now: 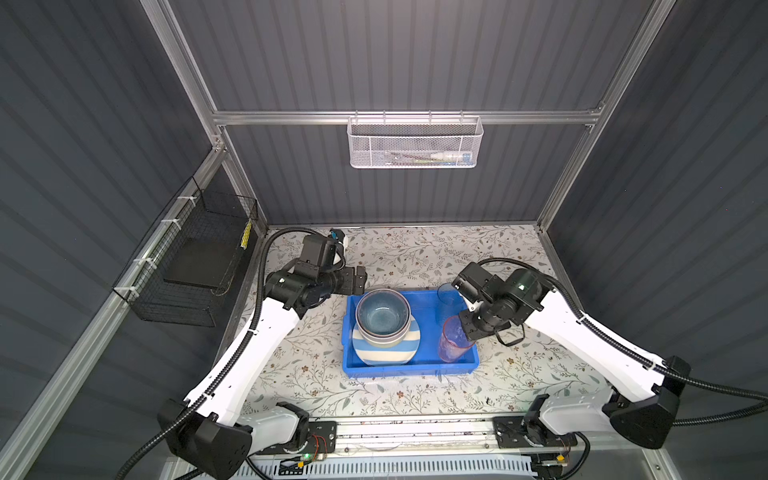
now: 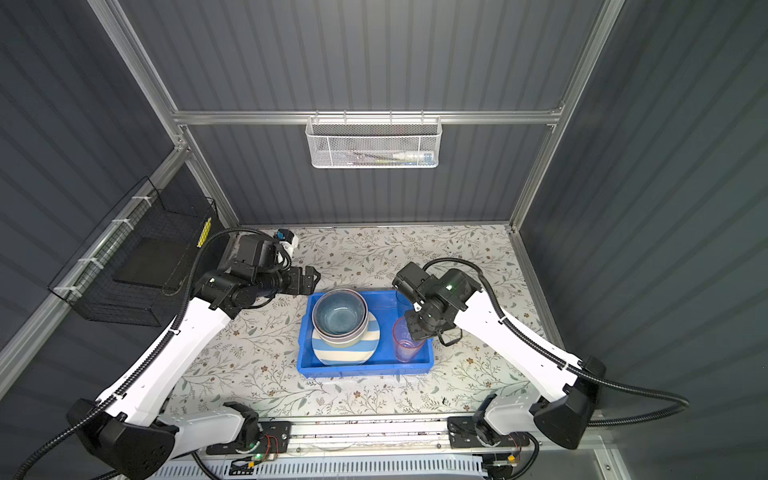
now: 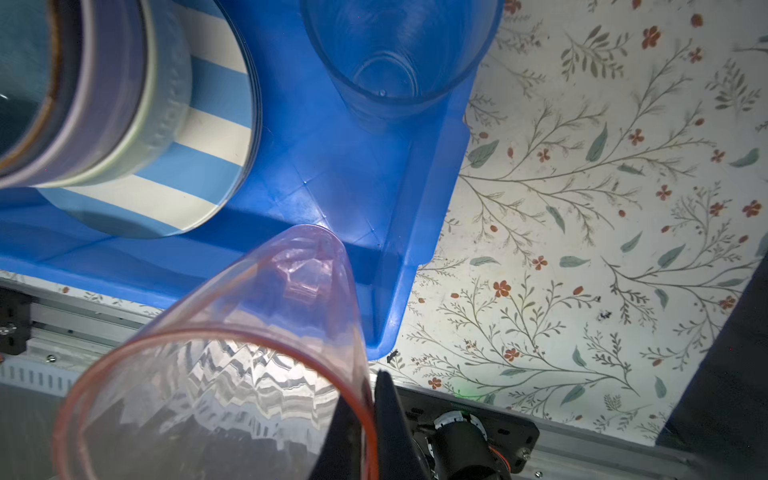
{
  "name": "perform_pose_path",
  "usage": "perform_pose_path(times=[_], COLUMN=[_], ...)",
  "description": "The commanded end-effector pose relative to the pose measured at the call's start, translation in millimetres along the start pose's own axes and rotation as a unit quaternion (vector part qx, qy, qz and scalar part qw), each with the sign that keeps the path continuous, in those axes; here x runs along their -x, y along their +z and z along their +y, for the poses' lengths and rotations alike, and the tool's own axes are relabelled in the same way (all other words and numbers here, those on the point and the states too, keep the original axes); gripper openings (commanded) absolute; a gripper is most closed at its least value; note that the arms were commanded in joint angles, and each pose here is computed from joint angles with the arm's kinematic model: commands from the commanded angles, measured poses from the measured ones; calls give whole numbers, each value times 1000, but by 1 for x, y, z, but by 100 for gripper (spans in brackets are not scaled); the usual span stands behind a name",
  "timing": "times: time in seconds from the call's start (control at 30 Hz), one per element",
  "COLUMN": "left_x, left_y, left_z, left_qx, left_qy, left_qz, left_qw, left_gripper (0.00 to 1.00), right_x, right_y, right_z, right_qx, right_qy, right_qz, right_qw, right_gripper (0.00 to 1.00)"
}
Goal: Place the mixed dishes into the plastic bin
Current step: 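Lower the pink tumbler beside the blue tumbler with the right gripper while the left withdraws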
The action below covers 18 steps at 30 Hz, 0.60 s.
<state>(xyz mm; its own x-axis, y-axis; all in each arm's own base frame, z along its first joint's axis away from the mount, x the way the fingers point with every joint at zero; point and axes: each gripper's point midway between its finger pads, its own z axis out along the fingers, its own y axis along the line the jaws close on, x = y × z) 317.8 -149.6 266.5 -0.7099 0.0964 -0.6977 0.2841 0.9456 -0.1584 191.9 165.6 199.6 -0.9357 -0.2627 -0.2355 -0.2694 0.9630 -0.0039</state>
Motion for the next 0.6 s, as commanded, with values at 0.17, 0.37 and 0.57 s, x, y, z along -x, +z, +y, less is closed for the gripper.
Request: perform_pose_path(times=[0.17,0.37,0.57], left_x=[-11,-14,-19], left_y=[4,5,8], left_z=[15,19,22], left_qx=[22,27,30], left_qy=[-7,-10,-13], left_qz=[3,6,10], left_qw=[1000,1000,999], left_gripper=[98,98,98], right_x=[-7,-13,-17], right_y=[28,43,54], right_z=[-10,-19,-20], right_qx=[-20,-38,-42], right_qy=[40,48,47], right_qz=[5,20,33], right_qw=[999,998,997], right_gripper=[0,0,0])
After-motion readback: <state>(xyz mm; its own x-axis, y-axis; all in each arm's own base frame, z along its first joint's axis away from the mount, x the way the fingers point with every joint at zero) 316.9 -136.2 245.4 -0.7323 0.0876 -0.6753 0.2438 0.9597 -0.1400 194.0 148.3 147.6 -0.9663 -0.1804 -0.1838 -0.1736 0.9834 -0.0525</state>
